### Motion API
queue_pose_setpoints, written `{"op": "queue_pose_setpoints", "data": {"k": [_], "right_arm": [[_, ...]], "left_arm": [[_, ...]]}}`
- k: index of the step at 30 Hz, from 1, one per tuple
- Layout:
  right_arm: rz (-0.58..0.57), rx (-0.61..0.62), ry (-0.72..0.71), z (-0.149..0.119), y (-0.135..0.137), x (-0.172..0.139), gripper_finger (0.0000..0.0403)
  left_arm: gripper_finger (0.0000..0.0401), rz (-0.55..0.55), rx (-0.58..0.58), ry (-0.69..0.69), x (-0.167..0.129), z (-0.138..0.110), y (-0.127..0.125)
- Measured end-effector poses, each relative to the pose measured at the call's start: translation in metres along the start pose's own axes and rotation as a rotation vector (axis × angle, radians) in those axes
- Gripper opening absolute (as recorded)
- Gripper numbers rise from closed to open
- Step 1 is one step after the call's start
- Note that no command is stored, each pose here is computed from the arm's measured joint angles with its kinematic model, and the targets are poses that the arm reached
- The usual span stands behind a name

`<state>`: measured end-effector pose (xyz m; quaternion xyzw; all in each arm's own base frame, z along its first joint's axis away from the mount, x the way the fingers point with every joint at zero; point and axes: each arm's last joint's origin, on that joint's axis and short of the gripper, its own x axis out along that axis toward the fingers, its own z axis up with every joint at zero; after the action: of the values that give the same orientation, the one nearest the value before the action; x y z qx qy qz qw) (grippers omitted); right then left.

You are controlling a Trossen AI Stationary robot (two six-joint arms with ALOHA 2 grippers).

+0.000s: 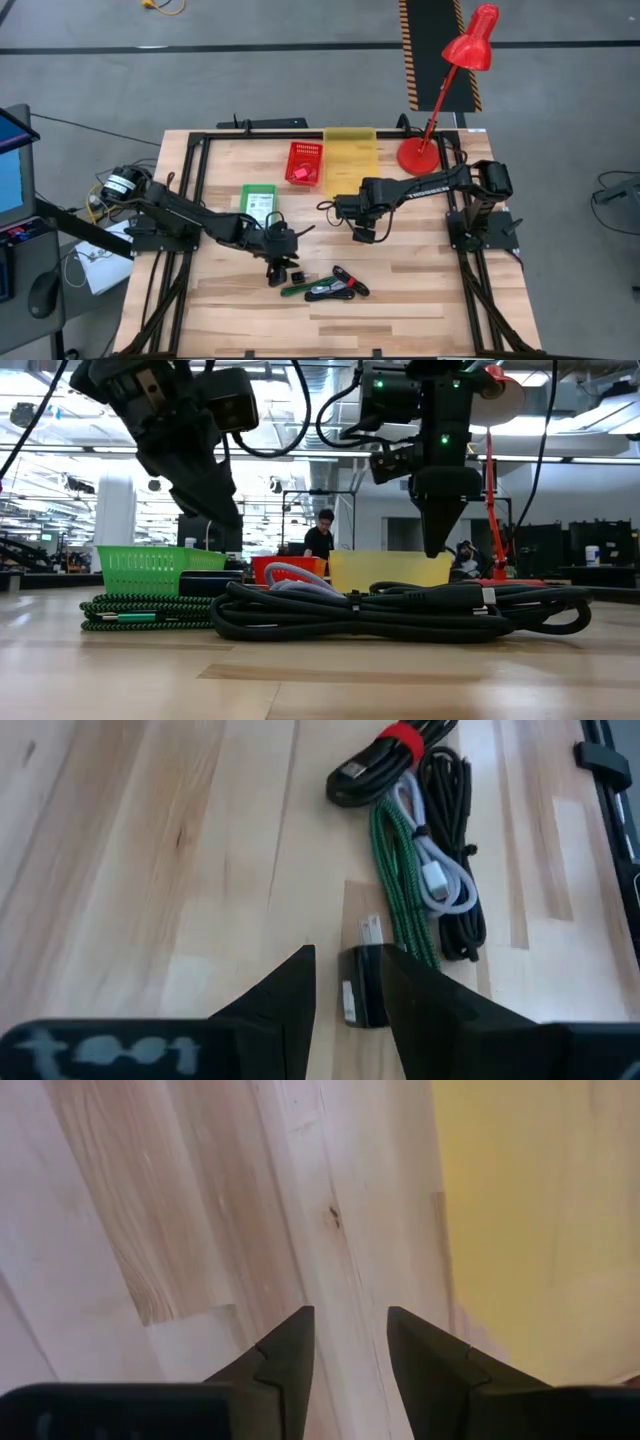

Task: Pick and place items into bin
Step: Put the black charger adapter into the red basket

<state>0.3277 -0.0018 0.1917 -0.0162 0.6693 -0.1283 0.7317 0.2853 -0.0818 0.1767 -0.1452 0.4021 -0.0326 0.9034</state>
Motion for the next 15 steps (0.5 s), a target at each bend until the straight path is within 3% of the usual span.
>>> {"op": "queue_pose_setpoints", "data": {"k": [9,15], "right_arm": [[-0.007,-0.009,0.032,-0.003,-0.001,0.0,0.0123],[-0.101,-0.066,0.107,-0.011,-0.004,-0.001,0.0123]], "left_arm": [[0.0136,-0.022,0.024,0.034,-0.001,-0.008,-0.015],[0.0167,0.069,0.06,0.053,-0.009,-0.003,-0.03]]}}
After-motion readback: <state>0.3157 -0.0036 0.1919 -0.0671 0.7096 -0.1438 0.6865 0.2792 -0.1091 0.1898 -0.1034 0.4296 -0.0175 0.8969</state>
